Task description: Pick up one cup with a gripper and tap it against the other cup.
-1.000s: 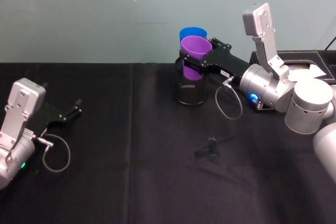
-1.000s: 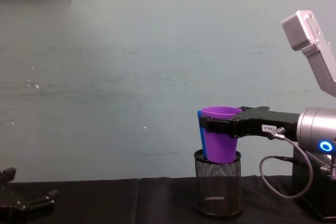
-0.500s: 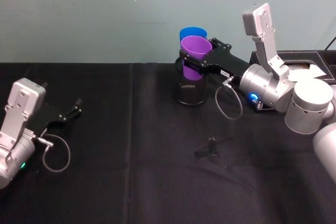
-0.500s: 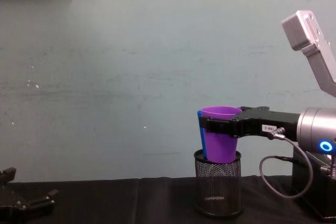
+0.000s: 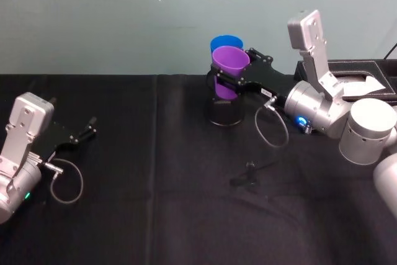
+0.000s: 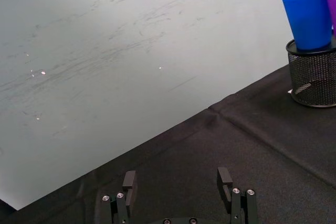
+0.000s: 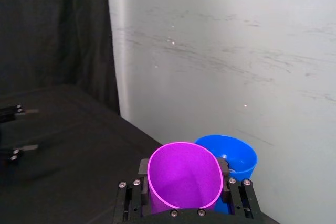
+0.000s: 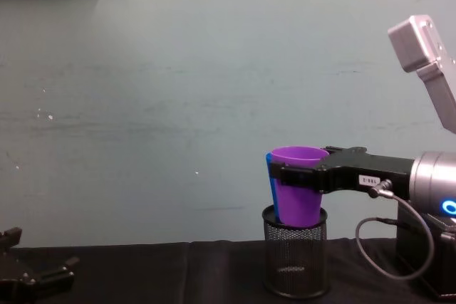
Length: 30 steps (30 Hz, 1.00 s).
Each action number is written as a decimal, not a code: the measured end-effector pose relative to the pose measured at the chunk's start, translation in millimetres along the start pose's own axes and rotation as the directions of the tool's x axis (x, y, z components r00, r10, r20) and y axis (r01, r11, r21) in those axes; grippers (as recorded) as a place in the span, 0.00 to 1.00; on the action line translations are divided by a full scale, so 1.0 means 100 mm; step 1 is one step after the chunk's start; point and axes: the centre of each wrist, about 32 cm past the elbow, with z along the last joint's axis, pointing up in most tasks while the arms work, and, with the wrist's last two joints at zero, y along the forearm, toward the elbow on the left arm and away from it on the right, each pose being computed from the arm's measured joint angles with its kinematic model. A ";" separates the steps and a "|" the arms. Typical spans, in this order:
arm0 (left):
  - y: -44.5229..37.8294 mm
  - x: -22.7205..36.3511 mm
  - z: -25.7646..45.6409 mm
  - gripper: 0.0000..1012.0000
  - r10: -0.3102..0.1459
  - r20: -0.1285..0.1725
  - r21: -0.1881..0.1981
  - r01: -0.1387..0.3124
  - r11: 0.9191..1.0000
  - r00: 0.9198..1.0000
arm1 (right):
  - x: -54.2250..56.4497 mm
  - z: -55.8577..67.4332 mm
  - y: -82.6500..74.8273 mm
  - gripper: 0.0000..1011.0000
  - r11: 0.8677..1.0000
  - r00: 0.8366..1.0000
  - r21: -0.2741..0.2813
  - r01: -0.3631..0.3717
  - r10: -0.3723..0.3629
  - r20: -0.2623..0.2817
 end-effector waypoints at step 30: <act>0.000 0.000 0.000 0.99 0.000 0.000 0.000 0.000 1.000 1.000 | -0.53 -0.37 -0.79 0.73 0.991 0.992 0.054 -0.124 0.124 0.010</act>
